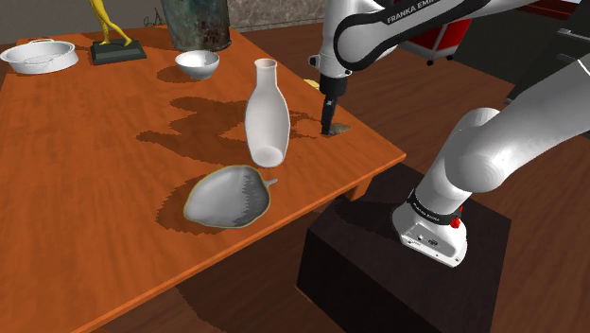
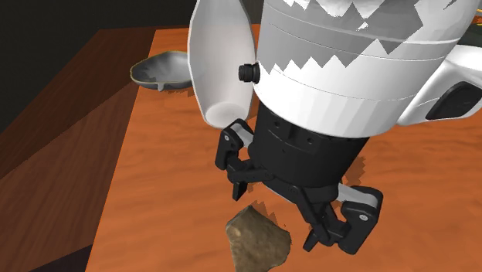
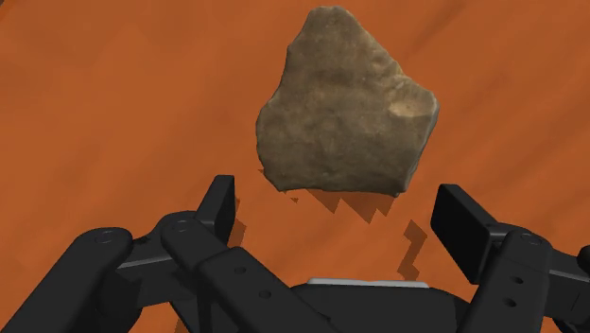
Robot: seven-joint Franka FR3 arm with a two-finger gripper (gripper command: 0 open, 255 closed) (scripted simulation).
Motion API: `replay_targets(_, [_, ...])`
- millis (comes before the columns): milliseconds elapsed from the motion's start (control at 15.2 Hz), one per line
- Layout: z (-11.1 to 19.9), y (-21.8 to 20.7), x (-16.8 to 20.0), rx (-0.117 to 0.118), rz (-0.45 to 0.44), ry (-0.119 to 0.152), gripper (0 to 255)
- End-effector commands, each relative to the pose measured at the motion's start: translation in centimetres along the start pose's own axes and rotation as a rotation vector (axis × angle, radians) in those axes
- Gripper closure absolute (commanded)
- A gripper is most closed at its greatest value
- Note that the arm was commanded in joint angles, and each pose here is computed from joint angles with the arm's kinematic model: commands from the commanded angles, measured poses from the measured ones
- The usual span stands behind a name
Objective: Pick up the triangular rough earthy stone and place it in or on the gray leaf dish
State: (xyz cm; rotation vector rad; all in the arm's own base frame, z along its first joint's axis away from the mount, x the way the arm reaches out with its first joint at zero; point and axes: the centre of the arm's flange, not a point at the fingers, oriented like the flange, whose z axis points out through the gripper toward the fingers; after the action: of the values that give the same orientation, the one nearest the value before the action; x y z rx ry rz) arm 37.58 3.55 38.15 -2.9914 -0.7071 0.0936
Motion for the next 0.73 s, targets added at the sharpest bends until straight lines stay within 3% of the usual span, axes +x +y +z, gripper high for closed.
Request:
replay_targets(0, [0.08,-0.01,0.03,0.0,0.0,0.0,0])
replay_targets(264, [0.08,-0.01,0.03,0.0,0.0,0.0,0])
replay_targets(330, [0.08,-0.01,0.03,0.0,0.0,0.0,255])
replay_targets(660, [0.09,-0.04,0.03,0.0,0.0,0.0,255])
